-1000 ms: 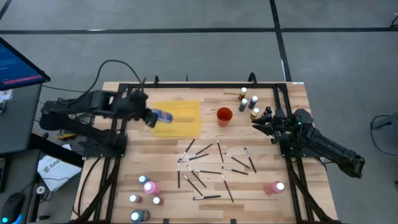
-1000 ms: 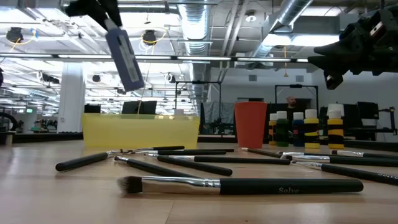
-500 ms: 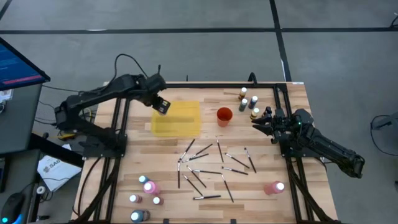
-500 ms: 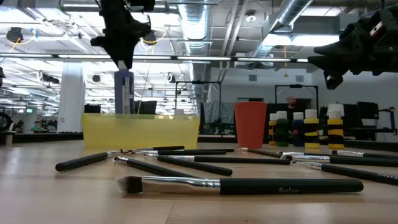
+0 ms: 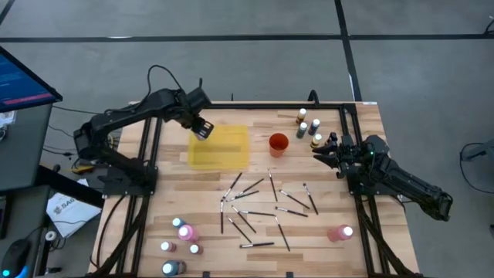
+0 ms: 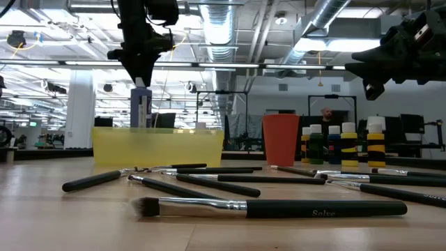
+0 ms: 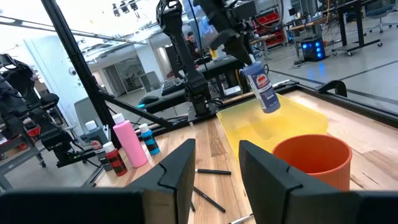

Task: Pick & Place Paint Supplies
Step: Put the purple paint bottle into the yellow bin

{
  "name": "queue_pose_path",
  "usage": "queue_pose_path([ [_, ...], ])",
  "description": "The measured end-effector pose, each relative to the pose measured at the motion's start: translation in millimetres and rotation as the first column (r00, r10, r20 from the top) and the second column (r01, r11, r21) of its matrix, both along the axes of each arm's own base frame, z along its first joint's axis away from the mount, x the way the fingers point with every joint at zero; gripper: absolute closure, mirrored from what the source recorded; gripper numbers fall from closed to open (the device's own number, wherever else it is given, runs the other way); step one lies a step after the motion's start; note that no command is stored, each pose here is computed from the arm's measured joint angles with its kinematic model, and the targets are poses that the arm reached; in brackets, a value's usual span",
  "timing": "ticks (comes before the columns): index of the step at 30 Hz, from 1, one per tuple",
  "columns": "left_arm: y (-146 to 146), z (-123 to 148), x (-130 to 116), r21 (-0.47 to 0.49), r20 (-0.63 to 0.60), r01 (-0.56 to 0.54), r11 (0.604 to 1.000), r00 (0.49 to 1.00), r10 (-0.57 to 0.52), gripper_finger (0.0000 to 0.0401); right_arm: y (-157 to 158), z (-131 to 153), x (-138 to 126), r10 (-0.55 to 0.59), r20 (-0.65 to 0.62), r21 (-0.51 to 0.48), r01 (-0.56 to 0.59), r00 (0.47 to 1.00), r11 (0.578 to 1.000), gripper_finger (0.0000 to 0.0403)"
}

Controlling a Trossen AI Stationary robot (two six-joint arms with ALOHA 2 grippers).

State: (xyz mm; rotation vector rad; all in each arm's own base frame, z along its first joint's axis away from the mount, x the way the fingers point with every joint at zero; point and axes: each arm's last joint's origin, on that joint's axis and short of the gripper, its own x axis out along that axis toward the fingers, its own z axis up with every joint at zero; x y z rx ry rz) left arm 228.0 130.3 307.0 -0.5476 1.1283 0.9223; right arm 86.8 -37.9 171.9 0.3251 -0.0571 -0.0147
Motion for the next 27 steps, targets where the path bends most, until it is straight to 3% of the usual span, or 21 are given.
queue_pose_path([
  [7,0.1,-16.8,-3.1,-0.013,-0.053,0.007,1.000,0.999,-0.008,0.0295,0.0,0.0,0.0,0.000,0.000,0.000,0.000,1.000,1.000,0.0283],
  [10,2.0,-16.0,-1.5,0.028,-0.046,0.000,1.000,0.999,0.001,0.0295,0.0,0.0,0.0,0.000,0.000,0.000,0.000,1.000,1.000,0.0283],
  [21,3.2,-16.6,0.7,0.041,-0.024,0.002,0.999,1.000,-0.001,0.0295,0.0,0.0,0.0,0.000,0.000,0.000,0.000,1.000,1.000,0.0283],
  [27,1.9,-31.9,-1.0,0.017,-0.041,-0.001,1.000,0.999,0.002,0.0295,0.0,0.0,0.0,0.000,0.000,0.000,0.000,1.000,1.000,0.0283],
])
